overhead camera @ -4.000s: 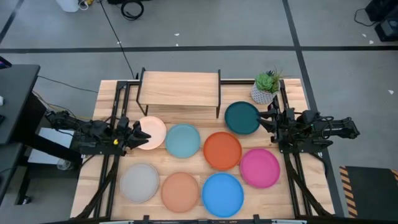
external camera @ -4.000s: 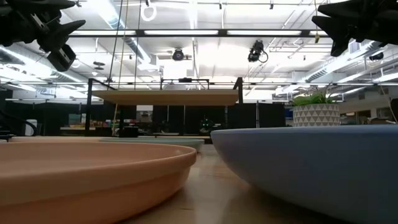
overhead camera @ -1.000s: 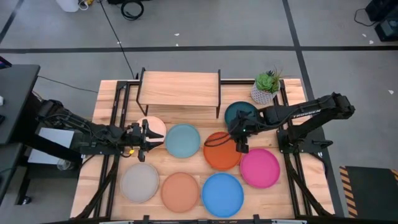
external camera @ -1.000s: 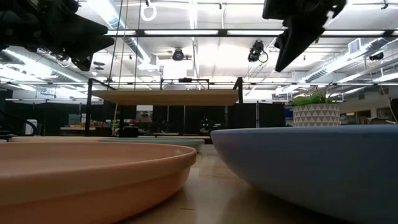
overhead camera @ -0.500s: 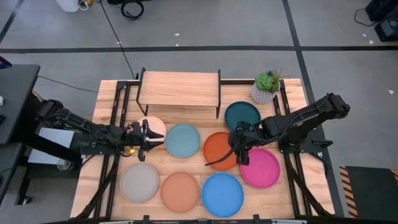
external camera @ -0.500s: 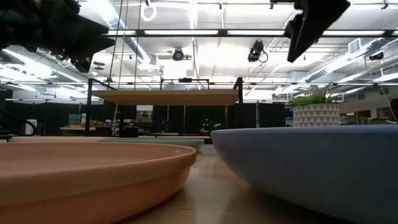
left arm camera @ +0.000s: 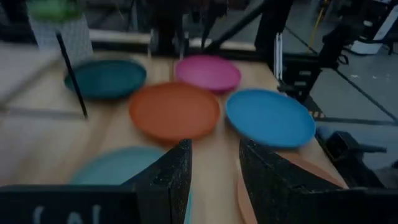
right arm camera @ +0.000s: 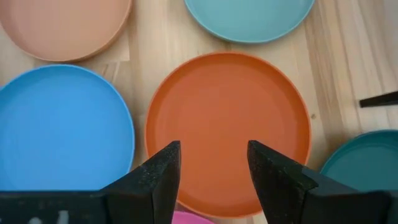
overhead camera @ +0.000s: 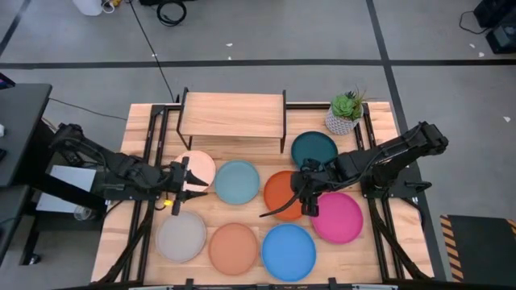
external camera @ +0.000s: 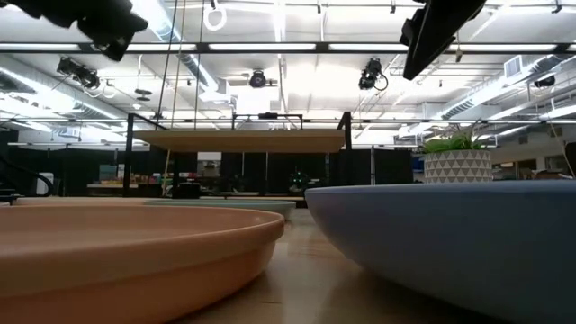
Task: Place and stack plates onto a shelf
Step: Stack the dark green plate on the orange plate
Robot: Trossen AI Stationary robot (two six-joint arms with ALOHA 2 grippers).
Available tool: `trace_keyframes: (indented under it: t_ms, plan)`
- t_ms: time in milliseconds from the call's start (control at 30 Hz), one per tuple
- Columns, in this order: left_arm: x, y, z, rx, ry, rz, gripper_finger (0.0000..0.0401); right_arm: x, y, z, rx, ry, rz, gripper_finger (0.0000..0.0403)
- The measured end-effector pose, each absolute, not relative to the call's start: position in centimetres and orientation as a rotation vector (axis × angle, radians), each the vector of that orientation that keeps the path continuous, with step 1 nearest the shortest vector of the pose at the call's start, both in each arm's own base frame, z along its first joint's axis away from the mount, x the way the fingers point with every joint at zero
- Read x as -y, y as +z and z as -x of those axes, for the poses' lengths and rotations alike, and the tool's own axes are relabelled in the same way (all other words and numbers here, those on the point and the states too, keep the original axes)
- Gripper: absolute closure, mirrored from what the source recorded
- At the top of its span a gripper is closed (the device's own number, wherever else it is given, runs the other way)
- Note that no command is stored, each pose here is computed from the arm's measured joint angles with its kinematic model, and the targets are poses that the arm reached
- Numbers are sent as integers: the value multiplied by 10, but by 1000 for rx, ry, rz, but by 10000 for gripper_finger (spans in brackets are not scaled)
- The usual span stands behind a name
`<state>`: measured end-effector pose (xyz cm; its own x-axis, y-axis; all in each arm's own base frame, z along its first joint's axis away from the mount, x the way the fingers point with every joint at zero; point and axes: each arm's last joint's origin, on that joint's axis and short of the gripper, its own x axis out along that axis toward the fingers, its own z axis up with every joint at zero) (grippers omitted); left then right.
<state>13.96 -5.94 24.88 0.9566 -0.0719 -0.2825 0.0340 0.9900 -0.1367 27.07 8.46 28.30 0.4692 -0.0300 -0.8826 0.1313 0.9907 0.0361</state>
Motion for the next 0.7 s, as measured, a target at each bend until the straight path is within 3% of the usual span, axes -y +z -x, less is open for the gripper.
trace_keyframes:
  t_ms: [167,700]
  plan:
    - [70,239,-142,-369,-54,199,260,-85,279,-272,-1102,-108,-119,210]
    - [94,244,-170,-443,38,100,260,-61,265,-270,-1228,-222,-54,210]
